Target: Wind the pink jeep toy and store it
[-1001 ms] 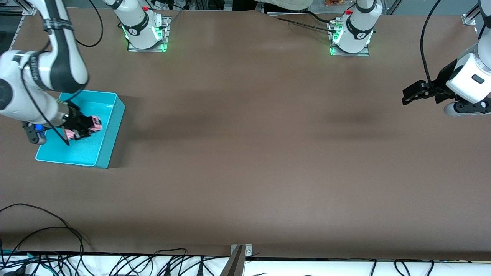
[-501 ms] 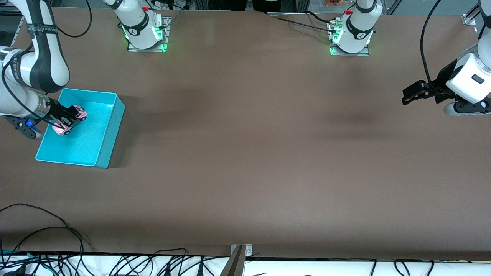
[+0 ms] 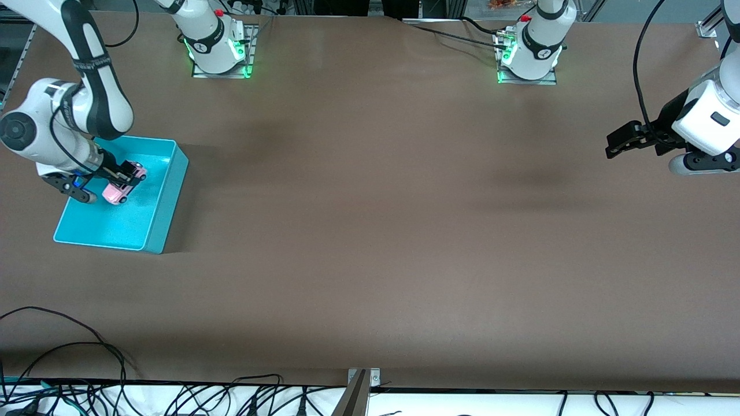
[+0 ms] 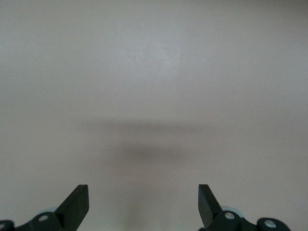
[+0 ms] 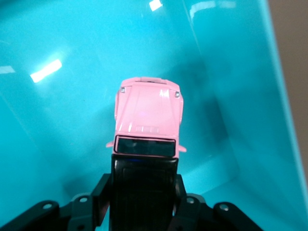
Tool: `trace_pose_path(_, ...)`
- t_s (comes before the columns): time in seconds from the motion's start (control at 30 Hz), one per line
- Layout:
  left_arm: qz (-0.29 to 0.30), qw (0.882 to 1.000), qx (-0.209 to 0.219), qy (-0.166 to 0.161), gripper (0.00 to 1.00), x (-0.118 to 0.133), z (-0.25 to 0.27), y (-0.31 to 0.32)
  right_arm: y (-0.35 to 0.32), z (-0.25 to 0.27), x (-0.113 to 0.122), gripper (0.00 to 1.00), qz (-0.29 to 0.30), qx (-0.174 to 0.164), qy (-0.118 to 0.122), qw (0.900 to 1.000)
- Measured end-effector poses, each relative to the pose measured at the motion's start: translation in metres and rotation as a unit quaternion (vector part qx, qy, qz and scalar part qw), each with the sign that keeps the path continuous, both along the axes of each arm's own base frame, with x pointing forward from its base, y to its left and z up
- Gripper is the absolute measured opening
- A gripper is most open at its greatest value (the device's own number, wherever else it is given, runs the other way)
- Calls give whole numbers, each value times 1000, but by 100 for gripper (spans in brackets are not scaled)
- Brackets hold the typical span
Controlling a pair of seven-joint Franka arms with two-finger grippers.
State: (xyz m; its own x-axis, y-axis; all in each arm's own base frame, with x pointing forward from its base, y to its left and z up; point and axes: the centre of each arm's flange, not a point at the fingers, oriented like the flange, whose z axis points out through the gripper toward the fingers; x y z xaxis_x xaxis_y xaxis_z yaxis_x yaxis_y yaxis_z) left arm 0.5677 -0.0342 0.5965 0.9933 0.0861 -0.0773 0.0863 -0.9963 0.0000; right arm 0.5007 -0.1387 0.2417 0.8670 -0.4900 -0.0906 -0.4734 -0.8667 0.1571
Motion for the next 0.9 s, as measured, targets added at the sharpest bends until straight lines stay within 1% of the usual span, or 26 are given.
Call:
trace_pose_path(0.17,0,1000,0,0,100,0,0,0,0,-16,-1,56,3,-3,8,1000)
trace_pose_path(0.23,0,1000,0,0,100,0,0,0,0,-19,-1,59,4,-3,9,1000)
trace_pose_path(0.37,0,1000,0,0,100,0,0,0,3,-20,0,75,6,-3,8,1000)
trace_pose_path(0.5,0,1000,0,0,100,0,0,0,6,-13,5,92,10,-4,1,1000)
trace_pose_path(0.53,0,1000,0,0,100,0,0,0,7,-10,6,100,11,-3,-1,1000)
trace_pose_path(0.63,0,1000,0,0,100,0,0,0,13,4,12,100,18,-1,-9,1000)
trace_pose_path(0.73,0,1000,0,0,100,0,0,0,22,24,21,100,27,3,-10,1000)
trace_pose_path(0.9,0,1000,0,0,100,0,0,-1,42,73,42,100,42,10,3,999)
